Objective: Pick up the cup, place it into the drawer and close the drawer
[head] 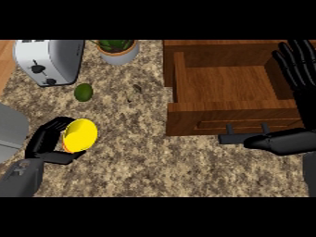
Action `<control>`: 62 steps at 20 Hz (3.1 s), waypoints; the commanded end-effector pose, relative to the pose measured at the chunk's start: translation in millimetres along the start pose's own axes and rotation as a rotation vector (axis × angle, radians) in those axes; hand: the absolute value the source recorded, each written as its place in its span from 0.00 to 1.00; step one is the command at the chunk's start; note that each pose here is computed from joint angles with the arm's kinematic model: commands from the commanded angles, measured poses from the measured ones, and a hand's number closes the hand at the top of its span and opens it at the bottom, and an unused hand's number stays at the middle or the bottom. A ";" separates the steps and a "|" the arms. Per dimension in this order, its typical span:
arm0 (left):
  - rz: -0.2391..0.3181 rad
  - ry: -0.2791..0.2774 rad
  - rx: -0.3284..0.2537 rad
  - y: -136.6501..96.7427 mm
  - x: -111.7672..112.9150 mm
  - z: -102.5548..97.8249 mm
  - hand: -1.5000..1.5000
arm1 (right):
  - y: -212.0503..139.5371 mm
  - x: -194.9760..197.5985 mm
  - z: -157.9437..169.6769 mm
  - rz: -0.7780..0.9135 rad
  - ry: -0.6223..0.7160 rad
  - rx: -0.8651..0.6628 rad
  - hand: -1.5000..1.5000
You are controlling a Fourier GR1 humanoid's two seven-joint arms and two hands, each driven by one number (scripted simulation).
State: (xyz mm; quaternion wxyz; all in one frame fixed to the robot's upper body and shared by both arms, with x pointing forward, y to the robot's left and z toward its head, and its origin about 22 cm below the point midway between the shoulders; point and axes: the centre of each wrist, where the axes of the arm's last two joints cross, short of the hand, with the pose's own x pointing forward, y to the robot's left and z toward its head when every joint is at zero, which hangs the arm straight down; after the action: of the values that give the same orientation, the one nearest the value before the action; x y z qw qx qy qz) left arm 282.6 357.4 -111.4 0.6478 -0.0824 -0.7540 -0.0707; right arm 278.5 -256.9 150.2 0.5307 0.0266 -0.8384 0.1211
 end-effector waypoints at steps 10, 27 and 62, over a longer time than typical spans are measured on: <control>-0.028 -0.322 0.460 -60.8 -18.9 -21.6 1.00 | -10.1 10.5 1.0 -0.006 -0.003 -0.008 0.00; 0.087 -0.468 0.002 -168.6 107.9 -176.8 1.00 | -23.2 -13.6 16.1 0.028 0.042 -0.052 0.00; -0.333 0.023 -0.079 -276.8 198.5 -258.5 1.00 | 6.8 -0.5 -21.2 -0.017 -0.069 0.093 0.00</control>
State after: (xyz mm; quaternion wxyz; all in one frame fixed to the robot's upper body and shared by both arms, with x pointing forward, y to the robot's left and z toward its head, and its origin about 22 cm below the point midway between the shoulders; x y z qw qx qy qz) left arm 444.2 36.4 132.8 0.6223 0.0089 -0.7584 -0.1938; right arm 294.9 -253.7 156.3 0.5083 0.0486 -0.8476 0.1447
